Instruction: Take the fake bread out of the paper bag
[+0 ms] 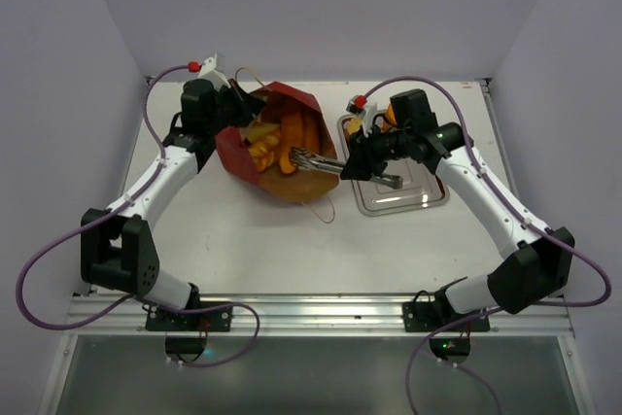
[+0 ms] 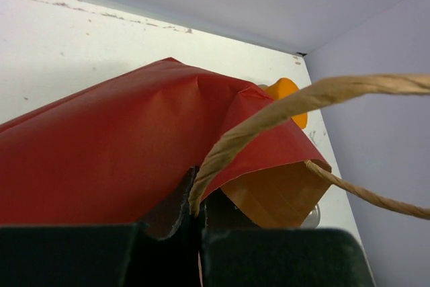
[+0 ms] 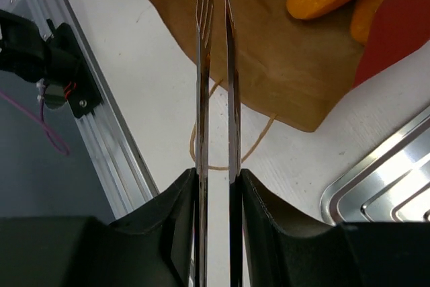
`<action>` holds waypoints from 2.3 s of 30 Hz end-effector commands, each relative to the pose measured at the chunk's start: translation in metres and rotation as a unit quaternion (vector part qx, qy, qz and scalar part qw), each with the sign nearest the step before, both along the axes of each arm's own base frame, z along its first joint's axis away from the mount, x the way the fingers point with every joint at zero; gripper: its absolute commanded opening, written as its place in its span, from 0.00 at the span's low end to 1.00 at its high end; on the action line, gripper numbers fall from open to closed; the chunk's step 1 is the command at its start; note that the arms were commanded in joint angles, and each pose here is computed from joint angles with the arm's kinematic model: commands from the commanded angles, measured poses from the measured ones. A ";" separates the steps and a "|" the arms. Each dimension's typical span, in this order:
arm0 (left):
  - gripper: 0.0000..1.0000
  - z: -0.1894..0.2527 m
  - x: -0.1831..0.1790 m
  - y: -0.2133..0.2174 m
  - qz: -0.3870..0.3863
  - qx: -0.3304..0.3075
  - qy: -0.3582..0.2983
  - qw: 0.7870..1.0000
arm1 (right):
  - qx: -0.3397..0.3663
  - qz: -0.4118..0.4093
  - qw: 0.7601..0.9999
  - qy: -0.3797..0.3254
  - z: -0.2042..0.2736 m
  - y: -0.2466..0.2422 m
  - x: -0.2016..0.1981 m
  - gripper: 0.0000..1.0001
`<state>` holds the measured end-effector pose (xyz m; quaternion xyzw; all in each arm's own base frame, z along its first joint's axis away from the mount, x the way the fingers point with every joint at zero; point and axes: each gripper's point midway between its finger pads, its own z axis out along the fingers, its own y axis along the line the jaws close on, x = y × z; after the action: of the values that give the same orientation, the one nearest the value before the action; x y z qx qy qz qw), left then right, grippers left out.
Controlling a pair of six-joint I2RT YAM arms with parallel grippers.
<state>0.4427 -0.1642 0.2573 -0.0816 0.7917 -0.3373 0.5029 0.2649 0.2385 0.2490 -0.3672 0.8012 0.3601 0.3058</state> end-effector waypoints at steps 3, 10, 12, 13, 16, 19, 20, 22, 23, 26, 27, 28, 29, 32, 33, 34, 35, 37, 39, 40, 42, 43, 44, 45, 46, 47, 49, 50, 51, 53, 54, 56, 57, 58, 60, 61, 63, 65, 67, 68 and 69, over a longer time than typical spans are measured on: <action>0.00 0.006 0.005 -0.024 -0.001 -0.047 -0.021 0.999 | 0.022 -0.129 0.991 0.030 -0.004 0.004 0.037 0.34; 0.00 0.001 0.001 -0.039 -0.004 -0.051 -0.021 0.998 | 0.034 -0.222 0.972 0.065 -0.025 0.003 0.050 0.33; 0.00 0.002 0.000 -0.040 -0.005 -0.053 -0.023 0.998 | 0.044 -0.246 0.966 0.067 -0.025 0.004 0.054 0.33; 0.00 0.001 0.000 -0.040 -0.005 -0.053 -0.021 0.998 | 0.044 -0.249 0.965 0.072 -0.028 0.004 0.054 0.33; 0.00 0.000 -0.002 -0.041 -0.005 -0.053 -0.021 0.998 | 0.050 -0.280 0.956 0.072 -0.030 0.005 0.062 0.34; 0.00 0.001 -0.004 -0.041 -0.004 -0.056 -0.023 0.998 | 0.050 -0.307 0.948 0.068 -0.032 0.004 0.071 0.34; 0.00 0.000 -0.004 -0.041 -0.003 -0.057 -0.022 0.998 | 0.054 -0.315 0.945 0.063 -0.032 0.003 0.075 0.35; 0.00 0.000 -0.004 -0.041 -0.004 -0.058 -0.022 0.998 | 0.057 -0.332 0.939 0.068 -0.036 0.002 0.079 0.37; 0.00 0.000 -0.004 -0.041 -0.004 -0.058 -0.022 0.998 | 0.055 -0.342 0.936 0.070 -0.039 0.001 0.083 0.36; 0.00 0.002 -0.006 -0.041 -0.005 -0.059 -0.025 0.998 | 0.049 -0.348 0.932 0.085 -0.051 0.004 0.087 0.37; 0.00 0.002 -0.006 -0.041 -0.006 -0.058 -0.025 0.998 | 0.049 -0.348 0.932 0.087 -0.053 0.005 0.088 0.37; 0.00 0.001 -0.006 -0.041 -0.006 -0.057 -0.024 0.998 | 0.047 -0.349 0.932 0.089 -0.055 0.005 0.090 0.38; 0.00 0.002 -0.007 -0.041 -0.007 -0.057 -0.025 0.998 | 0.044 -0.351 0.931 0.093 -0.059 0.007 0.091 0.38; 0.00 0.000 -0.010 -0.042 -0.011 -0.057 -0.024 0.998 | 0.049 -0.351 0.930 0.097 -0.062 0.010 0.094 0.38; 0.00 -0.001 -0.010 -0.042 -0.014 -0.057 -0.023 0.998 | 0.051 -0.350 0.930 0.101 -0.062 0.012 0.094 0.38; 0.00 -0.001 -0.011 -0.042 -0.014 -0.056 -0.023 0.998 | 0.053 -0.350 0.930 0.103 -0.062 0.013 0.095 0.38; 0.00 -0.001 -0.012 -0.042 -0.015 -0.056 -0.024 0.998 | 0.053 -0.349 0.930 0.105 -0.064 0.015 0.096 0.38; 0.00 0.001 -0.013 -0.042 -0.016 -0.057 -0.025 0.998 | 0.056 -0.349 0.929 0.108 -0.064 0.017 0.096 0.39; 0.00 0.002 -0.014 -0.042 -0.017 -0.056 -0.027 0.998 | 0.058 -0.344 0.930 0.119 -0.068 0.021 0.095 0.40; 0.00 0.004 -0.015 -0.041 -0.016 -0.058 -0.029 0.998 | 0.062 -0.342 0.930 0.121 -0.067 0.022 0.096 0.40; 0.00 0.005 -0.016 -0.042 -0.018 -0.058 -0.031 0.998 | 0.065 -0.336 0.930 0.134 -0.071 0.026 0.092 0.43; 0.00 0.005 -0.017 -0.042 -0.019 -0.057 -0.031 0.998 | 0.069 -0.333 0.931 0.134 -0.071 0.028 0.092 0.43; 0.00 0.005 -0.017 -0.041 -0.019 -0.057 -0.031 0.998 | 0.070 -0.334 0.930 0.136 -0.072 0.028 0.092 0.43; 0.00 0.005 -0.019 -0.041 -0.020 -0.057 -0.030 0.998 | 0.069 -0.335 0.930 0.137 -0.074 0.027 0.091 0.43; 0.00 0.005 -0.019 -0.042 -0.020 -0.058 -0.030 0.998 | 0.069 -0.336 0.929 0.137 -0.074 0.027 0.092 0.43; 0.00 0.005 -0.020 -0.041 -0.021 -0.058 -0.031 0.998 | 0.068 -0.338 0.929 0.136 -0.075 0.027 0.092 0.44; 0.00 0.004 -0.020 -0.041 -0.021 -0.057 -0.030 0.998 | 0.063 -0.341 0.928 0.136 -0.078 0.025 0.093 0.44; 0.00 0.004 -0.021 -0.041 -0.021 -0.057 -0.030 0.998 | 0.061 -0.343 0.928 0.134 -0.078 0.024 0.094 0.44; 0.00 0.005 -0.021 -0.041 -0.021 -0.057 -0.031 0.998 | 0.059 -0.346 0.927 0.134 -0.079 0.023 0.094 0.44; 0.00 0.006 -0.021 -0.040 -0.020 -0.056 -0.032 0.998 | 0.054 -0.349 0.926 0.130 -0.080 0.020 0.094 0.44; 0.00 0.007 -0.021 -0.040 -0.019 -0.057 -0.033 0.998 | 0.055 -0.350 0.926 0.128 -0.080 0.020 0.093 0.44; 0.00 0.006 -0.021 -0.040 -0.019 -0.056 -0.032 0.998 | 0.056 -0.355 0.925 0.122 -0.078 0.018 0.094 0.44; 0.00 0.006 -0.021 -0.040 -0.019 -0.056 -0.032 0.998 | 0.055 -0.356 0.925 0.122 -0.078 0.017 0.093 0.45; 0.00 0.006 -0.021 -0.040 -0.020 -0.055 -0.033 0.998 | 0.055 -0.357 0.925 0.120 -0.078 0.016 0.093 0.45; 0.00 0.004 -0.021 -0.041 -0.022 -0.056 -0.030 0.998 | 0.057 -0.357 0.924 0.125 -0.081 0.016 0.091 0.47; 0.00 0.004 -0.022 -0.041 -0.022 -0.055 -0.030 0.998 | 0.057 -0.357 0.924 0.127 -0.082 0.017 0.091 0.47; 0.00 0.004 -0.022 -0.041 -0.022 -0.055 -0.030 0.998 | 0.055 -0.358 0.923 0.132 -0.086 0.017 0.090 0.47; 0.00 0.005 -0.022 -0.040 -0.021 -0.056 -0.031 0.998 | 0.058 -0.356 0.923 0.135 -0.087 0.019 0.091 0.47; 0.00 0.005 -0.023 -0.041 -0.023 -0.056 -0.032 0.998 | 0.060 -0.353 0.923 0.145 -0.090 0.022 0.091 0.47; 0.00 0.006 -0.023 -0.041 -0.023 -0.056 -0.032 0.998 | 0.061 -0.350 0.923 0.148 -0.090 0.024 0.090 0.47; 0.00 0.005 -0.023 -0.041 -0.023 -0.057 -0.031 0.998 | 0.063 -0.347 0.924 0.150 -0.092 0.026 0.091 0.47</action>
<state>0.4256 -0.2044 0.2485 -0.0905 0.7688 -0.3881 0.5002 0.3467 0.2540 0.1482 0.0100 0.9038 0.3099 0.2949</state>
